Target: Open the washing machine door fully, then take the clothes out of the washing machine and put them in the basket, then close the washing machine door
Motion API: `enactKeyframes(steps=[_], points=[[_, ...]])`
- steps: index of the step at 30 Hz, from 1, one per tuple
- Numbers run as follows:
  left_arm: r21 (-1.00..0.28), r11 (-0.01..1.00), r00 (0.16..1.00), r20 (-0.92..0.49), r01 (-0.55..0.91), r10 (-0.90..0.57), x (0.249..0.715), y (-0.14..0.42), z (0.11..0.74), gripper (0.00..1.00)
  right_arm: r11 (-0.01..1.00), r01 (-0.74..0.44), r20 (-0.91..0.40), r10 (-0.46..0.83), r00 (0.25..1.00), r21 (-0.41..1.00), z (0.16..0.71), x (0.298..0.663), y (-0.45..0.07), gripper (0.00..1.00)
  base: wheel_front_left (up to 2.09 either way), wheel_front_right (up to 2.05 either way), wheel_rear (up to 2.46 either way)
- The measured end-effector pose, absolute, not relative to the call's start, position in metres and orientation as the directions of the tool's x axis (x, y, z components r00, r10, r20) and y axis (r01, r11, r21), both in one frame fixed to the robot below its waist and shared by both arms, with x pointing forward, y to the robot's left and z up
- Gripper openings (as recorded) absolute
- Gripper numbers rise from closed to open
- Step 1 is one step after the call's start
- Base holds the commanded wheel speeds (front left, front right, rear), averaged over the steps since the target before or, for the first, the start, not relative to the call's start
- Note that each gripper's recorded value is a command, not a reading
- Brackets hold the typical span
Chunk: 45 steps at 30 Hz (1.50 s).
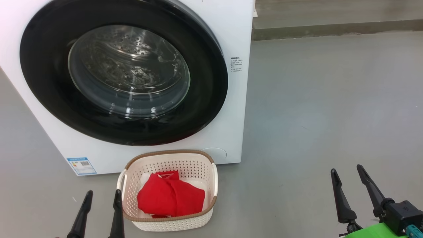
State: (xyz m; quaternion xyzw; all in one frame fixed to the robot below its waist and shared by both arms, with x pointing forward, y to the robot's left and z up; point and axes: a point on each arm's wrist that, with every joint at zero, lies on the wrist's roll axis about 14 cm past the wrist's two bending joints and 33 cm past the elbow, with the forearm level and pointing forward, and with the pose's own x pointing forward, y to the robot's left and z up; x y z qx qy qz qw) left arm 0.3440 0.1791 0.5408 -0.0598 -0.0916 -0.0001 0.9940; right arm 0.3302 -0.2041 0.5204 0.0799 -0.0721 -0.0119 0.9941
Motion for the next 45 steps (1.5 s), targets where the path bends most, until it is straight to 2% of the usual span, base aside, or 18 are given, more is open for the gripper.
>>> enactKeyframes(steps=[26, 27, 35, 45], points=[[-0.113, 0.993, 0.988, 0.152, 0.039, -0.021, 0.343, 0.173, 0.53, 1.0, 0.987, 0.003, 0.144, -0.026, 0.989, 0.162, 0.521, 0.329, -0.201, 1.0, 0.0, 0.0, 0.0], [-0.108, 0.993, 0.988, 0.152, 0.042, -0.025, 0.343, 0.172, 0.53, 0.0, 0.987, 0.003, 0.143, -0.026, 0.989, 0.162, 0.521, 0.329, -0.201, 0.0, 0.0, 0.0, 0.0], [-0.139, 0.99, 0.999, 0.043, 0.027, -0.022, 0.336, 0.169, 0.497, 0.0, 0.98, 0.029, 0.029, -0.035, 0.999, 0.198, 0.485, 0.319, -0.198, 0.0, 0.0, 0.0, 0.0], [-0.248, 0.969, 1.0, -0.001, -0.004, 0.004, 0.336, 0.173, 0.489, 0.0, 0.95, 0.055, 0.003, -0.059, 0.998, 0.307, 0.48, 0.321, -0.201, 0.0, 0.0, 0.0, 0.0]])
